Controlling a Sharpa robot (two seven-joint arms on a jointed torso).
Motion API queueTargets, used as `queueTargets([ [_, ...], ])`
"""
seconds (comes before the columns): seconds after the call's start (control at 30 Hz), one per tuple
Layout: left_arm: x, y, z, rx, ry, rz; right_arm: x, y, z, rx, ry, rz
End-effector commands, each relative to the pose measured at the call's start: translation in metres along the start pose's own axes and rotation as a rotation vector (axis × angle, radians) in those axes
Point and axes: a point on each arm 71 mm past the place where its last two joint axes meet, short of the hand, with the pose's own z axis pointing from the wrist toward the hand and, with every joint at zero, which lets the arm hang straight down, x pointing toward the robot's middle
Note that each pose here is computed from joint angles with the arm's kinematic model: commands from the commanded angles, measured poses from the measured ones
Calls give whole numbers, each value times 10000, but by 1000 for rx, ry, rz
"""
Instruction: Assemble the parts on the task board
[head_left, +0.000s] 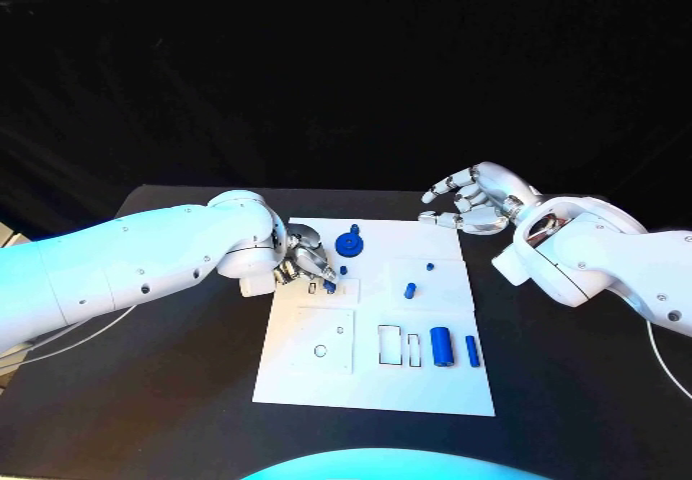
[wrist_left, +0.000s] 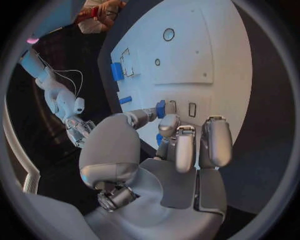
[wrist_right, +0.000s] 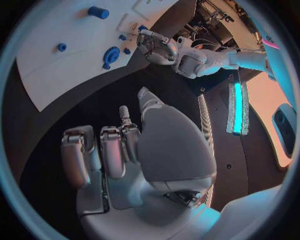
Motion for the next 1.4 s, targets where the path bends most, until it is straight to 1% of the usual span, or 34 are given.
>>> queueTargets([
  [0.03,-16,-27,-26,31,-56,-15,14,4,-1,-6,17,-9],
  [0.27,1,4,-70,44,-159,38,12,-6,-5,-4,16,-10],
  [0.43,66,38,-70,55,-223,70,7,-14,-11,-2,15,-10],
  [0.53,110,52,-63,60,-250,85,6,-17,-13,-1,15,-10],
  [0.8,196,60,-36,66,-277,117,2,-28,-19,1,15,-10],
  [1.03,228,44,-20,73,-302,130,4,-31,-21,1,15,-10],
  [1.4,263,52,0,56,-274,142,7,-42,-22,4,17,-10],
])
